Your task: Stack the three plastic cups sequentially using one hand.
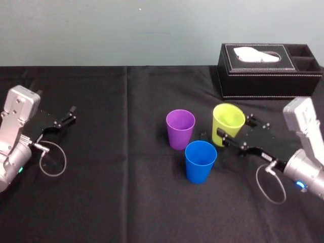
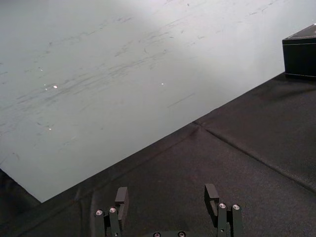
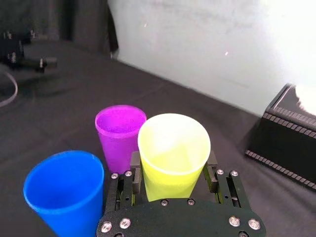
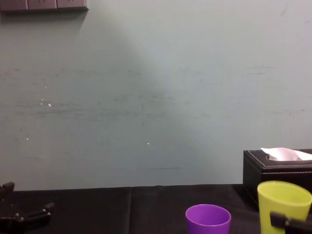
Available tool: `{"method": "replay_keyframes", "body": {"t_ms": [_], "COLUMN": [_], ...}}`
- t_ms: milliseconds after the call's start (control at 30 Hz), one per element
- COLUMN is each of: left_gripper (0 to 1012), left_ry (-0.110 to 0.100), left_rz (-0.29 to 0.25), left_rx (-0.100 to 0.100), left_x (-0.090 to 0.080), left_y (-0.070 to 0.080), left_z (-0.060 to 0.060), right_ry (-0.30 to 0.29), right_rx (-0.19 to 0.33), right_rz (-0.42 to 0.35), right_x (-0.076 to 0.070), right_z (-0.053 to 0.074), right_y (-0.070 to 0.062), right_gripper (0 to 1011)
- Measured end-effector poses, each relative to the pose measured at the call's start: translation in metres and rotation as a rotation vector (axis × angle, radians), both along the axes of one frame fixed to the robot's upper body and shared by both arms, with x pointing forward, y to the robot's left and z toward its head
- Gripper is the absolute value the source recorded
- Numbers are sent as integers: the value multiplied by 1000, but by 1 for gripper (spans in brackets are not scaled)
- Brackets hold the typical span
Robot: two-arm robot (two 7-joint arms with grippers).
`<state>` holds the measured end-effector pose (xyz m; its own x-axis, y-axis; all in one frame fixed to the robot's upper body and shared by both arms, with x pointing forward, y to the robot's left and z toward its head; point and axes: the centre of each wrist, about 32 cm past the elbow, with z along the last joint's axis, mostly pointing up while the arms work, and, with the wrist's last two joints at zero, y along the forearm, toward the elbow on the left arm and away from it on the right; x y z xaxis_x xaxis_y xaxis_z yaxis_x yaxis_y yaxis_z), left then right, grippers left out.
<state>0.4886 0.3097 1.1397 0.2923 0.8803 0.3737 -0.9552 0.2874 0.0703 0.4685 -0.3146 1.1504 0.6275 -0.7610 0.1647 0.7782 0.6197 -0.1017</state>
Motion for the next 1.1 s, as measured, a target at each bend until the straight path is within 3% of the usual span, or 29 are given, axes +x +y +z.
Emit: {"method": "replay_keyframes", "body": {"t_ms": [133,500,733,1100], "left_gripper": [1011,1011,1011,1011], "left_ry": [0,0,0,0], "left_rz": [0,0,0,0], "left_rx": [0,0,0,0], "left_x": [0,0,0,0], "left_y": [0,0,0,0], "left_z": [0,0,0,0], "right_ry": [-37,-59,-61,-28], "right_rx": [22,67,77,78], "right_rz": [-21,9,47,77], "right_x": [-6,2,11,26], "right_z": [22,53,61,58], "right_y": [6,25,43,62], "right_gripper": [726,726,724,726]}}
